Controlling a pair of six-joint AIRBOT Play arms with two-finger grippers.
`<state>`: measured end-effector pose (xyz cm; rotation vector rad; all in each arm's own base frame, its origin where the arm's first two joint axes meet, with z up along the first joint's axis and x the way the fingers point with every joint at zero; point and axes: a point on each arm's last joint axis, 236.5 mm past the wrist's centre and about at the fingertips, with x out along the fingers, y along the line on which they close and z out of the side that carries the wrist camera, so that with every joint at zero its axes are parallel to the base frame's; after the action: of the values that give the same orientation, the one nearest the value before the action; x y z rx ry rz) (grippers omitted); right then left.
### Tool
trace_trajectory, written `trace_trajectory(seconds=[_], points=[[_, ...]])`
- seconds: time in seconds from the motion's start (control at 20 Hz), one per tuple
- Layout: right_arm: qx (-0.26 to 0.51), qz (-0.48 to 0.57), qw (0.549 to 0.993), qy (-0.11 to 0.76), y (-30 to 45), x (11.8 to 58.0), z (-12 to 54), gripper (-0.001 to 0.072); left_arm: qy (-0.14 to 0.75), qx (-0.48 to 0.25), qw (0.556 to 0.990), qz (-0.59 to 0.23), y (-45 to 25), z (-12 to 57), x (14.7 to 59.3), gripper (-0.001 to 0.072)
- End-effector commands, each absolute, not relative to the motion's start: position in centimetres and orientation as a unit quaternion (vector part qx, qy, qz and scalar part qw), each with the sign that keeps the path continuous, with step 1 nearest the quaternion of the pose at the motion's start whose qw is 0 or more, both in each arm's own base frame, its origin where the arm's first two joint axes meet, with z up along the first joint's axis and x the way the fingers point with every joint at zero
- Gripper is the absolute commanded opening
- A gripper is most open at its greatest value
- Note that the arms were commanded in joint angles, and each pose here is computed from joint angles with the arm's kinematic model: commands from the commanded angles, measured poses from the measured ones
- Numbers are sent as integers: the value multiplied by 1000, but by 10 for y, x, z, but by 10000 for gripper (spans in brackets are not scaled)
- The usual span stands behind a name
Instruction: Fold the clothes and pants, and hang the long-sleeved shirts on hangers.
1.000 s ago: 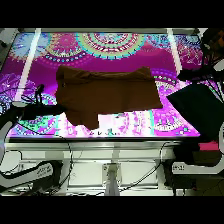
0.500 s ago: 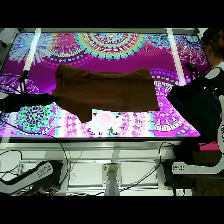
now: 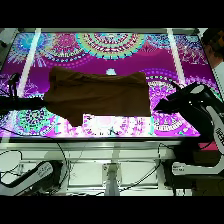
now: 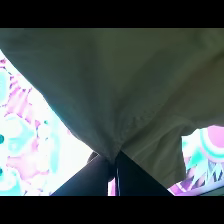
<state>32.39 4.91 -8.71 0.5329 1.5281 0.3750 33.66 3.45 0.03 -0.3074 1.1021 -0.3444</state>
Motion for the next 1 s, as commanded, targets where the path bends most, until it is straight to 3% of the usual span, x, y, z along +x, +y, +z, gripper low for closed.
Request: trace_trajectory(seconds=[0.0,0.45,0.85,0.95], points=[[225,176,676,679,74,321,-98,370,525,-148,823,-159,37,-3,335,17],[231,115,671,695,57,321,-112,369,521,-155,824,-161,34,-2,337,17],[330,136,615,703,86,319,-115,364,521,-155,824,-161,34,-2,337,17],[358,140,610,693,94,326,-114,305,521,-155,824,-161,34,-2,337,17]])
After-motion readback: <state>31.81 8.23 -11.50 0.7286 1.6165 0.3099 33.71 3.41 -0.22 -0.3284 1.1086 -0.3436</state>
